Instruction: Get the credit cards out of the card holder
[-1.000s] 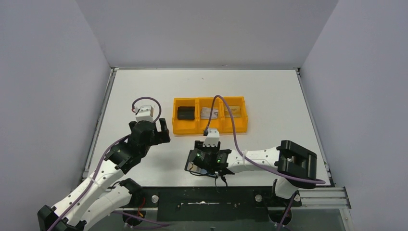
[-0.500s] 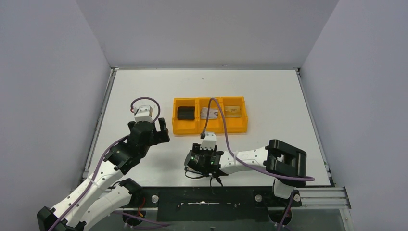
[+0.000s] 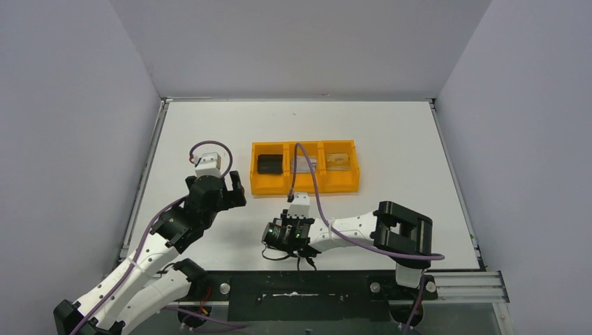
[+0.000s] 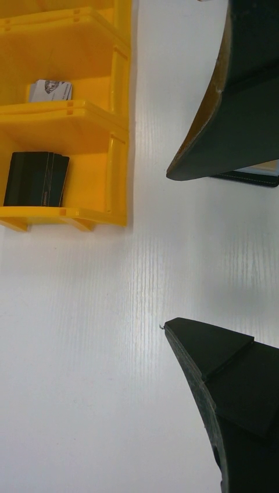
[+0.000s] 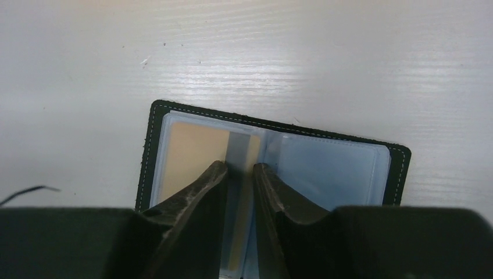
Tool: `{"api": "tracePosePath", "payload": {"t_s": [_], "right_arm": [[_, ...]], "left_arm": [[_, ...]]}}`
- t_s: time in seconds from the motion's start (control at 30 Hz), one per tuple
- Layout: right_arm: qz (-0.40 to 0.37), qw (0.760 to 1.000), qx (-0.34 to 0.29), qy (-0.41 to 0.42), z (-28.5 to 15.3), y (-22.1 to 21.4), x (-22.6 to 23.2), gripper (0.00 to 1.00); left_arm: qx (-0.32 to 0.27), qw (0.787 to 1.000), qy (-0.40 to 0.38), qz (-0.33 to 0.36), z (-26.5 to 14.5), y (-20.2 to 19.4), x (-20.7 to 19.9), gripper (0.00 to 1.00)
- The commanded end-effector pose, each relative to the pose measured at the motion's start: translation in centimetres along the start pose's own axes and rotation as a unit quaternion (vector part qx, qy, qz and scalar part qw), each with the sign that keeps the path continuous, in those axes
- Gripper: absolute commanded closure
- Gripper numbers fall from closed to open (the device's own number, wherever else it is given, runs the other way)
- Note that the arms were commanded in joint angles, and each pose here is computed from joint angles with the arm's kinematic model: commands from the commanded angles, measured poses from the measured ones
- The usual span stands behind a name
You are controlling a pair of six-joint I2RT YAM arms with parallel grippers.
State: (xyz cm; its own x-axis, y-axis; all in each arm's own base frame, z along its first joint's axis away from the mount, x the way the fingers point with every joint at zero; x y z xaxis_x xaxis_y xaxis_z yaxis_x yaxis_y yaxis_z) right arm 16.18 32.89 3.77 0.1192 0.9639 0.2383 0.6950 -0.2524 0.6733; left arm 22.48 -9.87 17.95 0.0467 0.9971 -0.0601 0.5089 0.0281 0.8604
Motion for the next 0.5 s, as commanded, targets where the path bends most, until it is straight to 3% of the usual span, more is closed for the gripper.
{"api": "tracePosePath", "payload": {"t_s": [0.0, 0.13, 0.3, 0.47], "right_arm": [[0.002, 0.999, -0.039, 0.005, -0.3, 1.6, 0.6, 0.8], [-0.003, 0.999, -0.04, 0.017, -0.4, 1.8, 0.9, 0.81], [-0.01, 0.998, -0.042, 0.037, -0.6, 2.3, 1.3, 0.96], [-0.042, 0.996, -0.032, 0.067, -0.1, 3.0, 1.0, 1.0]], "left_arm": [[-0.021, 1.0, -0.004, -0.015, 0.1, 1.2, -0.3, 0.09], [-0.019, 1.0, -0.004, -0.014, 0.2, 1.2, -0.3, 0.09], [-0.016, 1.0, -0.005, -0.012, 0.3, 1.1, -0.4, 0.09], [-0.013, 1.0, -0.006, -0.01, 0.4, 0.9, -0.5, 0.09]]}}
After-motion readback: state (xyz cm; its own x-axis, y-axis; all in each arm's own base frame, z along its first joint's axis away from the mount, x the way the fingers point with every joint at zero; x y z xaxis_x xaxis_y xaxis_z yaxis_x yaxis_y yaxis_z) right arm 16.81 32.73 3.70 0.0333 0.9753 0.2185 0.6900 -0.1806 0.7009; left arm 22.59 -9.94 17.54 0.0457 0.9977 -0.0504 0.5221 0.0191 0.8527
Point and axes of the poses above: each gripper's point midway between its finger pads, its own z axis out along the fingers, its own x axis along the line the jaws close on, y = z × x, the point moved 2 cm from there along -z, back along the fingers, and after that the axes turned 9 degrees about z, right-handed, at the moved point
